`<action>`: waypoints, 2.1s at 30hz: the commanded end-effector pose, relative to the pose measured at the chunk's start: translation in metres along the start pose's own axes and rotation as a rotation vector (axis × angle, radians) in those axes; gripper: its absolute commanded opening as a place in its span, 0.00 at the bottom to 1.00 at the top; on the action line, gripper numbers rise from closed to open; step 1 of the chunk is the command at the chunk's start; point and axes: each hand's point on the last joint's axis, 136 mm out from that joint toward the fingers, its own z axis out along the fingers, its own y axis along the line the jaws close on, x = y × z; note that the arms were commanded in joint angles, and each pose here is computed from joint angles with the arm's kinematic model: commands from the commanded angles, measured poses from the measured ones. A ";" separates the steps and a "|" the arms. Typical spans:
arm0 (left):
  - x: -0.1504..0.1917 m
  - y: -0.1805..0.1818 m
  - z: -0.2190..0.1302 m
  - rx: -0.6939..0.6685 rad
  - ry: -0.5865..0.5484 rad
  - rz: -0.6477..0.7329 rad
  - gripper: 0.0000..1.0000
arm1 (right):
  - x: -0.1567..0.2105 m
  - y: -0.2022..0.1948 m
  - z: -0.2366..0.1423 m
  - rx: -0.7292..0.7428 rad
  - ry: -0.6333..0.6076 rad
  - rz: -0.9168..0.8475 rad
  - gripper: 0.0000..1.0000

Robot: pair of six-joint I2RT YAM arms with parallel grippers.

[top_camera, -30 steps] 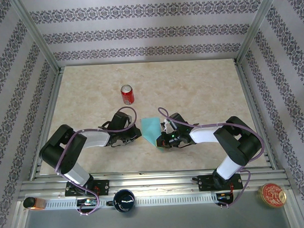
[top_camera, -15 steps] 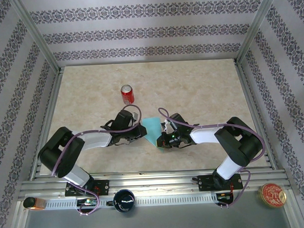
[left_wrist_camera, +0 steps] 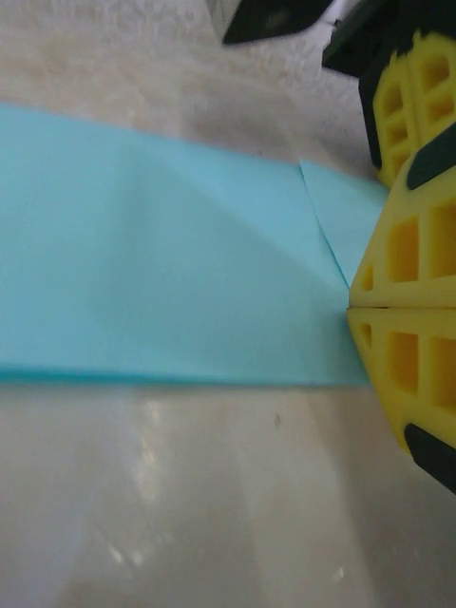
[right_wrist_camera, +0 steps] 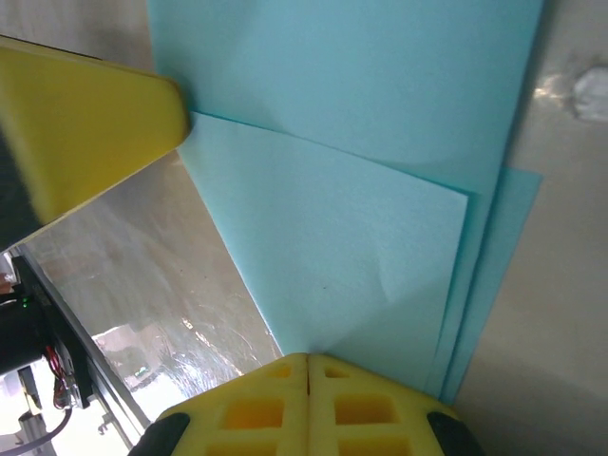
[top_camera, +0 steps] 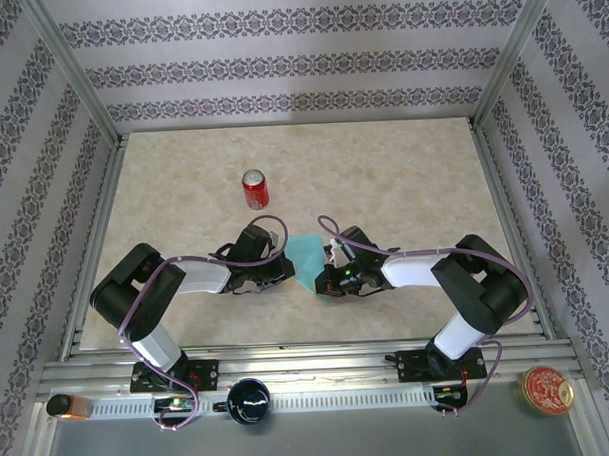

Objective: Fold a paper plane with a square sheet of paper (pick it up from the middle)
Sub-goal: Third fold the triangle at the center of the table.

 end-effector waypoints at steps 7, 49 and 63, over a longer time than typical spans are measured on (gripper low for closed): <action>0.021 0.039 0.004 -0.149 0.069 -0.013 0.04 | -0.019 0.030 -0.005 -0.030 -0.027 -0.022 0.08; 0.023 0.043 0.007 -0.167 0.086 -0.015 0.00 | 0.068 -0.052 -0.021 0.142 0.116 0.059 0.13; 0.017 0.036 -0.007 -0.118 -0.020 -0.127 0.00 | 0.019 -0.025 -0.071 0.225 -0.096 -0.017 0.15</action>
